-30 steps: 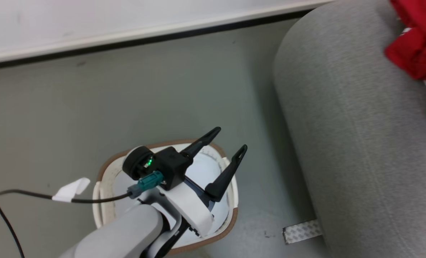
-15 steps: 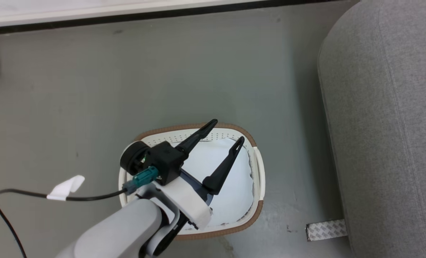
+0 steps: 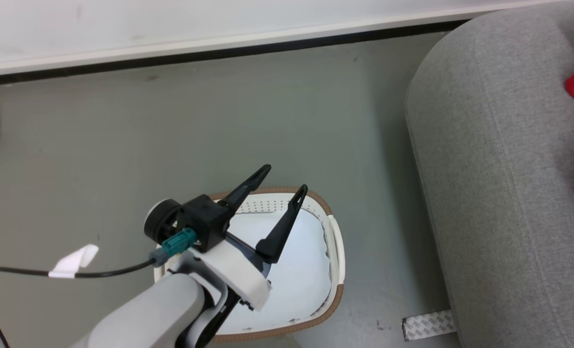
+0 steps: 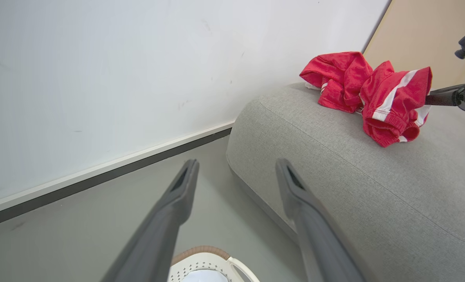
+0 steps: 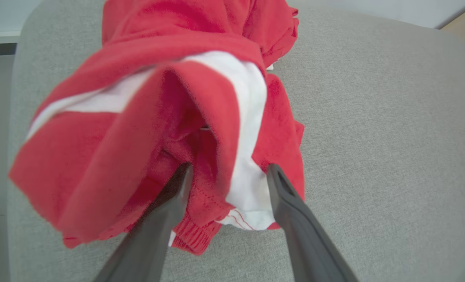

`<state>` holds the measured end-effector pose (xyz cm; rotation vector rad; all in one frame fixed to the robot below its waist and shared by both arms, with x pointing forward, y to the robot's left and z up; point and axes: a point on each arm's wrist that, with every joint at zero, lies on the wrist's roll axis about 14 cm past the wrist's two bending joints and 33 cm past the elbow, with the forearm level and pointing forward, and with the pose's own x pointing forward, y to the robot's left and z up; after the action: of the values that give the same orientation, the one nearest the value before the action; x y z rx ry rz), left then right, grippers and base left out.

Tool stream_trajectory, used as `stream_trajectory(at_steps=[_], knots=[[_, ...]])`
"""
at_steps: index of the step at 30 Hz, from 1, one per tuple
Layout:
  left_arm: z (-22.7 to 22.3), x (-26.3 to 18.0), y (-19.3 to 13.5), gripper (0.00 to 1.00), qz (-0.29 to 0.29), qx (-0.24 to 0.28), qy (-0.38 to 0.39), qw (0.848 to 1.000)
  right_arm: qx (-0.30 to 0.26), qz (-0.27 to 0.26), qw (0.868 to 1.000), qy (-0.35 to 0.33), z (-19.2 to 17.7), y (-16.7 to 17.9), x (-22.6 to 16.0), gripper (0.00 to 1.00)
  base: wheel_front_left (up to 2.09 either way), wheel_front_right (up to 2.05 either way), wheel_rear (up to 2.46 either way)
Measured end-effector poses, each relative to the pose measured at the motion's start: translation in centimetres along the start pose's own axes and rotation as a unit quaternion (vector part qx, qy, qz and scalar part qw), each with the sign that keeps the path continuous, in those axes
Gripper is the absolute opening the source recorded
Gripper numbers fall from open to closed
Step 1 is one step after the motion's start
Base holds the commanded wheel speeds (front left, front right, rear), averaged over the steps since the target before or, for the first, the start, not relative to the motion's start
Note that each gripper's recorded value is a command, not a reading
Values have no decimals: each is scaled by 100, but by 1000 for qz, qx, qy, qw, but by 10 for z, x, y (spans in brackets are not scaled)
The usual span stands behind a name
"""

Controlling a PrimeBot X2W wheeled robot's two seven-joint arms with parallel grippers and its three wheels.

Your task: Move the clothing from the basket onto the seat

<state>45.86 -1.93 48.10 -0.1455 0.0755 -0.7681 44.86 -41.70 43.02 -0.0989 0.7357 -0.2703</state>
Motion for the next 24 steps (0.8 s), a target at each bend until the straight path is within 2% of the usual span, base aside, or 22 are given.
stream_trajectory(at_steps=[3,6,12,18,24], knots=[[4,-4,-2,100,4,3,-4,1000,8,13,1000,9,-6,-1,-12,100,0,0,0],[9,-10,1,100,18,3,-5,1000,14,38,999,-12,5,9,-25,100,0,0,0],[25,-28,10,100,54,22,-17,998,6,79,989,-125,52,30,-61,100,0,0,0],[62,-49,23,100,102,29,-57,993,20,104,965,-238,92,46,-101,100,0,0,0],[85,-84,39,100,170,38,-82,981,49,146,925,-348,125,81,-144,100,0,0,0]])
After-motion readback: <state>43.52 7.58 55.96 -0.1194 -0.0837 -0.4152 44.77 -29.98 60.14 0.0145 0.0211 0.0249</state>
